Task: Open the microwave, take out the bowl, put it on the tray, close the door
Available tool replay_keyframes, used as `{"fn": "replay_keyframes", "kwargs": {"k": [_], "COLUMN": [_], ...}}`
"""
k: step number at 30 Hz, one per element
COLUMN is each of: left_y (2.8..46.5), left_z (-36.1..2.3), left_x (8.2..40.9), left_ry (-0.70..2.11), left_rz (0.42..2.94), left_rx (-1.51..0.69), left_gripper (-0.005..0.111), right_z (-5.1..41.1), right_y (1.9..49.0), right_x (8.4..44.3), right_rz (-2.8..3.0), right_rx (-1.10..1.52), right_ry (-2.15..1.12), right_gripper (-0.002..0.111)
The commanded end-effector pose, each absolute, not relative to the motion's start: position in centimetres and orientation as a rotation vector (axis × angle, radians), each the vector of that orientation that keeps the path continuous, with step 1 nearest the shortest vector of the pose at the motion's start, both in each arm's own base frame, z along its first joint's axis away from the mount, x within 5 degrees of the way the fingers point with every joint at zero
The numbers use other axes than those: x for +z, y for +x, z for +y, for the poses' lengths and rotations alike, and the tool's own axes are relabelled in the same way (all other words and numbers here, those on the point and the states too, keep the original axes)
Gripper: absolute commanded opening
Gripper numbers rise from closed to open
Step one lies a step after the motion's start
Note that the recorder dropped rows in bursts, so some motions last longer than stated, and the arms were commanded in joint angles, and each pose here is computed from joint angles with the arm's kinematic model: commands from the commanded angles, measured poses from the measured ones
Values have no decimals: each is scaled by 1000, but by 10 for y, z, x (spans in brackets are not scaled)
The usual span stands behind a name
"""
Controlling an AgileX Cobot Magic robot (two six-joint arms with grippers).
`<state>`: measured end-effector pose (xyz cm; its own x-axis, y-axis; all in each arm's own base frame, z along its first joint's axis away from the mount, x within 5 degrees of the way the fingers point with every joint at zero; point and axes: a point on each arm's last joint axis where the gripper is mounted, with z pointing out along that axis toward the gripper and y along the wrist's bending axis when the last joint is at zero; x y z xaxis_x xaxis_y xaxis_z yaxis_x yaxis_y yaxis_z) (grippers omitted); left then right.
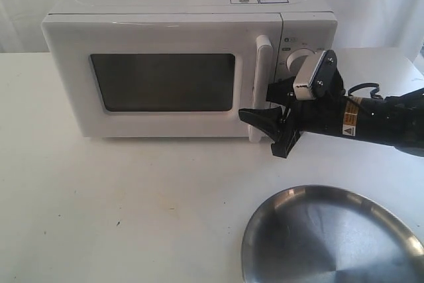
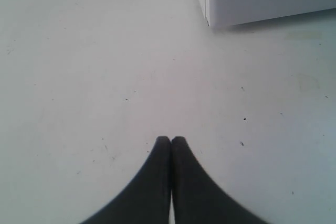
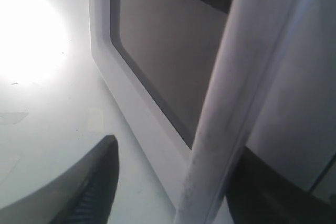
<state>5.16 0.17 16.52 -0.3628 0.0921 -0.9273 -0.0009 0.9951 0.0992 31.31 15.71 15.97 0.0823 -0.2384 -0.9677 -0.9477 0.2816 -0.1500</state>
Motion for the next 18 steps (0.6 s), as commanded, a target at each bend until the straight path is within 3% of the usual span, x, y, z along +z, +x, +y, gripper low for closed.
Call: {"fn": "replay_keyframes", "kwargs": {"k": [1, 8, 18], "left_y": [52, 52, 52], "left_z": [1, 1, 1], "left_x": [166, 166, 166], "left_ry": [61, 61, 61], "left_rz": [1934, 1934, 1934], "left_rx": [84, 84, 84], "left_gripper": [0, 0, 0], "right_z": [173, 172, 168], "right_y": [290, 286, 273], "right_x": [161, 168, 211], "right_rz": [1180, 1166, 1119], "right_rx": [918, 925, 903], "right_ry": [-1455, -1493, -1508], "right_gripper": [0, 0, 0]}}
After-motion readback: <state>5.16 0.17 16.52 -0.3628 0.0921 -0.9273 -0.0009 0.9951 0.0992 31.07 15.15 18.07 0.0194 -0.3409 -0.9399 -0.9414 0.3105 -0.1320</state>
